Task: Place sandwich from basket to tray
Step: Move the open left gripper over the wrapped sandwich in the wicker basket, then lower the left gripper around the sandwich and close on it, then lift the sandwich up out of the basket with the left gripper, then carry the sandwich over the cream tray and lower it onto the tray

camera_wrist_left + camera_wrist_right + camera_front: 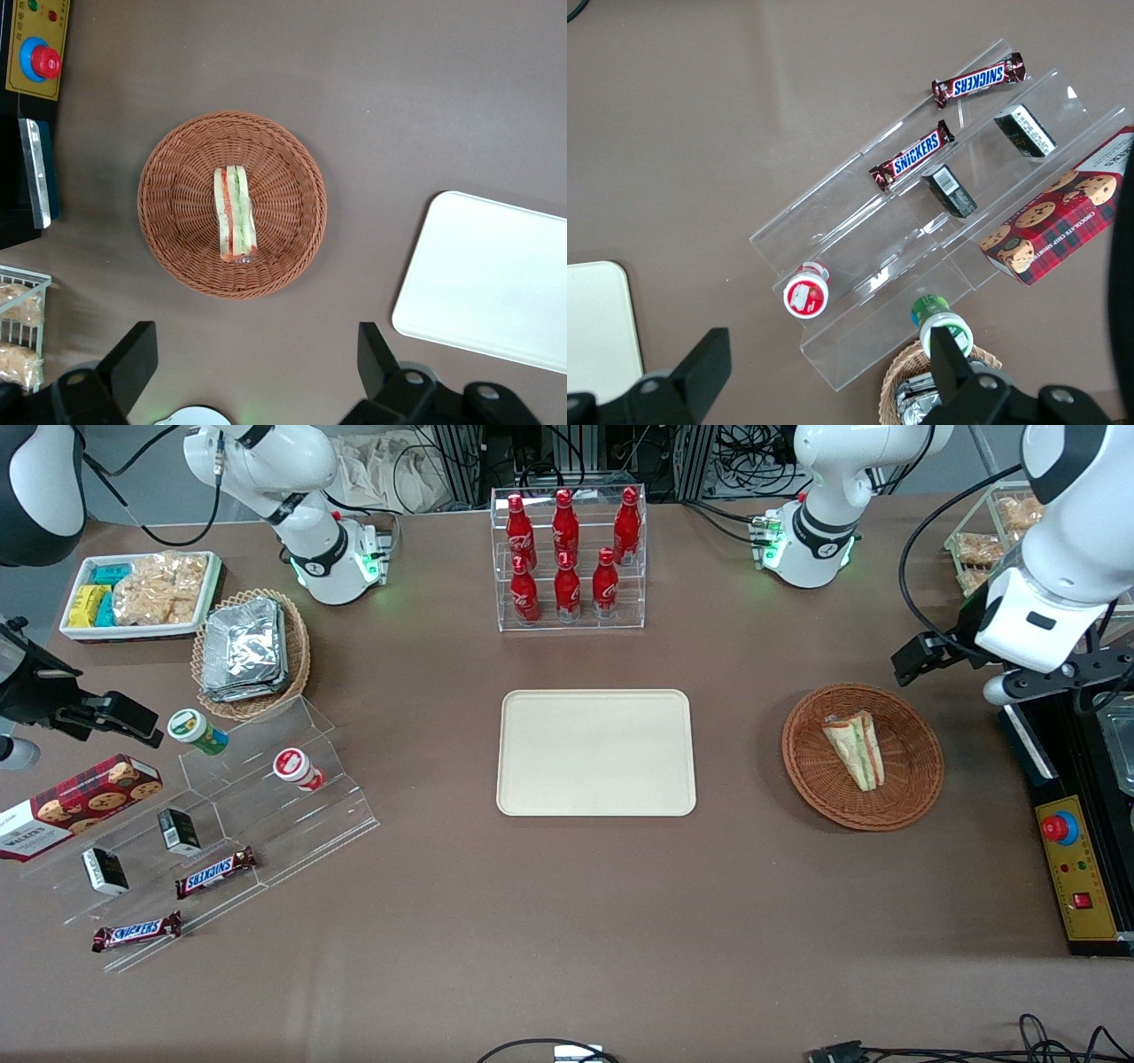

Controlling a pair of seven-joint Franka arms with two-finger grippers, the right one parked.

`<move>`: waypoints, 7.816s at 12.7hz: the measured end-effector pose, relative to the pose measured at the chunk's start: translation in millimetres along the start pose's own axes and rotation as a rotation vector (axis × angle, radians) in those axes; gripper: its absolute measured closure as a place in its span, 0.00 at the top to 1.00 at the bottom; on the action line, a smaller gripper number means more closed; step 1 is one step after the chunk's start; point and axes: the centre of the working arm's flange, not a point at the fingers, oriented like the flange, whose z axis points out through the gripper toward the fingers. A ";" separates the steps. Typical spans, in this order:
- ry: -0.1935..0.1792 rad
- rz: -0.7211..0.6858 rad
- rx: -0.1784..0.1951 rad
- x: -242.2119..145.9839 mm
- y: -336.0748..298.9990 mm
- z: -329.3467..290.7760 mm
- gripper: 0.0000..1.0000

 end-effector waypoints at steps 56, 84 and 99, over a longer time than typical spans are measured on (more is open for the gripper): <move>-0.040 -0.051 0.035 -3.0 -66.0 351.6 0.34; -0.027 0.306 0.128 -72.3 286.9 318.6 0.15; -0.024 0.203 0.098 -59.2 298.2 352.7 0.88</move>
